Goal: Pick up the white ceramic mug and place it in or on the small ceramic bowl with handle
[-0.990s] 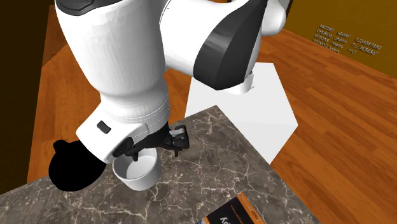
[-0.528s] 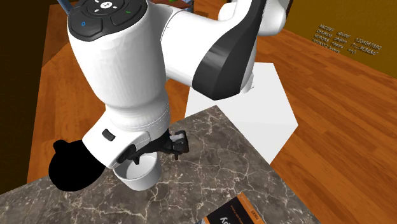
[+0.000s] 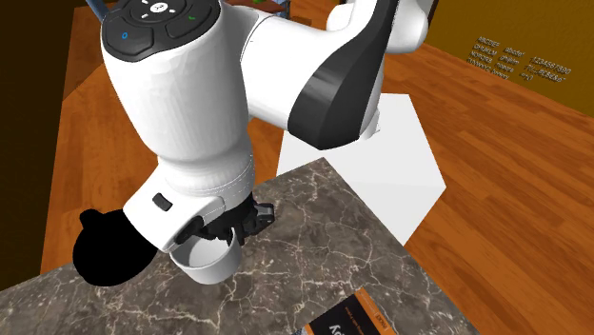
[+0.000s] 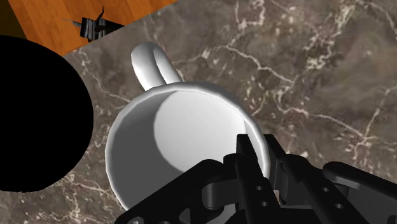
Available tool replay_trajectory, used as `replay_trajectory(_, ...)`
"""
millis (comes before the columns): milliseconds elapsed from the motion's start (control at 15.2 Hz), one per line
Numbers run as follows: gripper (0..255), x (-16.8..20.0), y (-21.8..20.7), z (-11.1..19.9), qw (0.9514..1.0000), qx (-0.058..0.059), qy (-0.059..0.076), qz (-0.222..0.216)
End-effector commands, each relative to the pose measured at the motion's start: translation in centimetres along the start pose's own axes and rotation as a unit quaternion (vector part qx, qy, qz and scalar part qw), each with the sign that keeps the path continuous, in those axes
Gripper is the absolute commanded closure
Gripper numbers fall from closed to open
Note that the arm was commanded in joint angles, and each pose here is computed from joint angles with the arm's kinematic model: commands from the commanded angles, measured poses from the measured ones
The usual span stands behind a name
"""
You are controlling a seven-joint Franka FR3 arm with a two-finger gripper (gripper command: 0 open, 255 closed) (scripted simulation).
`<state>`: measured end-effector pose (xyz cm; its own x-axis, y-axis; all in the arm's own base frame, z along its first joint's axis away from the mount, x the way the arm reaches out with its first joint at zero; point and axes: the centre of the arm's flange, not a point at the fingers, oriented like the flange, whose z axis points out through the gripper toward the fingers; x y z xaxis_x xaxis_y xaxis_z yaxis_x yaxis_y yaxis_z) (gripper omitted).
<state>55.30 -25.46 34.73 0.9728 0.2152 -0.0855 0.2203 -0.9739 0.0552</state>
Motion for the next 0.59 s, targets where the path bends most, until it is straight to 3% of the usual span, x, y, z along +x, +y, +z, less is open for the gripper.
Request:
replay_trajectory(0, 255, 0.0, 0.0, 0.0, 1.0, 0.0, 0.0, 0.0)
replay_trajectory(264, 255, 0.0, 0.0, 0.0, 1.0, 0.0, 0.0, 0.0)
replay_trajectory(528, 255, -0.2, 0.1, -2.1, 1.0, 0.0, 0.0, 0.0)
